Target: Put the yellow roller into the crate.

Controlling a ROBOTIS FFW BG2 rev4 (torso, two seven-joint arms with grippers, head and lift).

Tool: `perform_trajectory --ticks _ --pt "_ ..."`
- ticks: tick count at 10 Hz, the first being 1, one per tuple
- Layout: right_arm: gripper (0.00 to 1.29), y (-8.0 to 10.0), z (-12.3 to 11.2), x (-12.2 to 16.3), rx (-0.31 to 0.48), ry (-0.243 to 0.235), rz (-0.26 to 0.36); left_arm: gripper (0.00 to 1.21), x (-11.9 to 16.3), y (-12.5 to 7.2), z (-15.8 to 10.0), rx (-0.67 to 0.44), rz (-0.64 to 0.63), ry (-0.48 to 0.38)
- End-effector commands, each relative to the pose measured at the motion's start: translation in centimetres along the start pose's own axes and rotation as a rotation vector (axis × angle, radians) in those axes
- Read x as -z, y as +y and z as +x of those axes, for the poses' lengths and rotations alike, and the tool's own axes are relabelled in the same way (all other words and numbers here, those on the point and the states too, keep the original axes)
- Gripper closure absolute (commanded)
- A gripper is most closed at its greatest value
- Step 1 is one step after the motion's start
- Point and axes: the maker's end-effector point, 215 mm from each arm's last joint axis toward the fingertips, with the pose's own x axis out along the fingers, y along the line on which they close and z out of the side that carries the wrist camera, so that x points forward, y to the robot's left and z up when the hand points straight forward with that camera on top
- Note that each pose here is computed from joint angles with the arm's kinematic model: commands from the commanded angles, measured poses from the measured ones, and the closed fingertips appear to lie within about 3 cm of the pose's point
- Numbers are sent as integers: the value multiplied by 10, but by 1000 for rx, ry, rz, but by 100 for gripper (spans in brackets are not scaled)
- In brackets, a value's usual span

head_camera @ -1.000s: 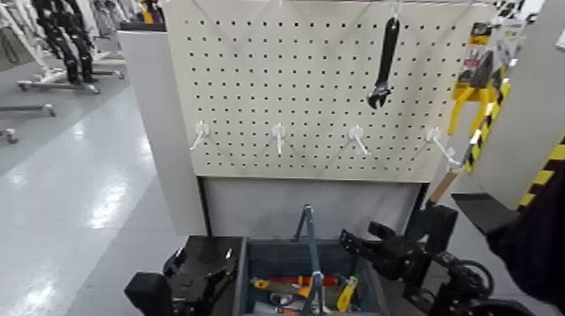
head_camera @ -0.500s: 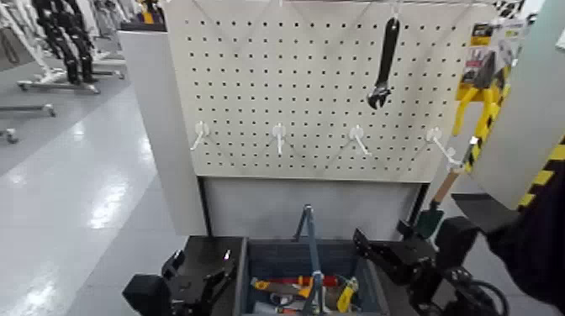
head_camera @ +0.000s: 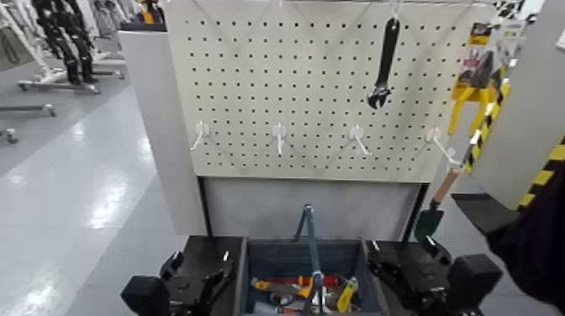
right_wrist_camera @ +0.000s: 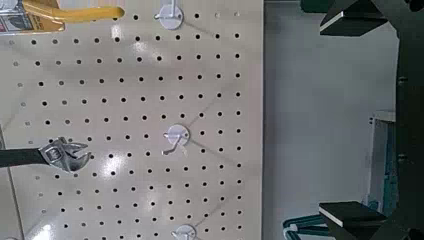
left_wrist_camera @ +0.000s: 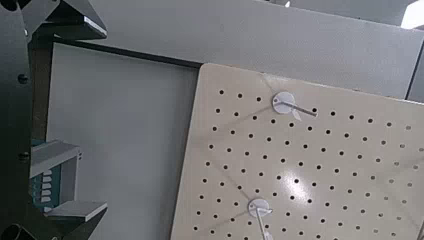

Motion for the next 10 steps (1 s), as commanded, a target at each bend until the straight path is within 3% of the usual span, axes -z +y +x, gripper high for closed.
perform_trajectory --ticks 1,6,10 --pt "12 -1 -18 8 28 -11 -16 10 0 1 0 -1 0 0" --pt "11 -2 -47 32 87 20 0 11 -1 3 -2 -5 2 -3" --pt "12 -3 -50 38 100 31 0 11 -1 2 -1 -5 2 -5"
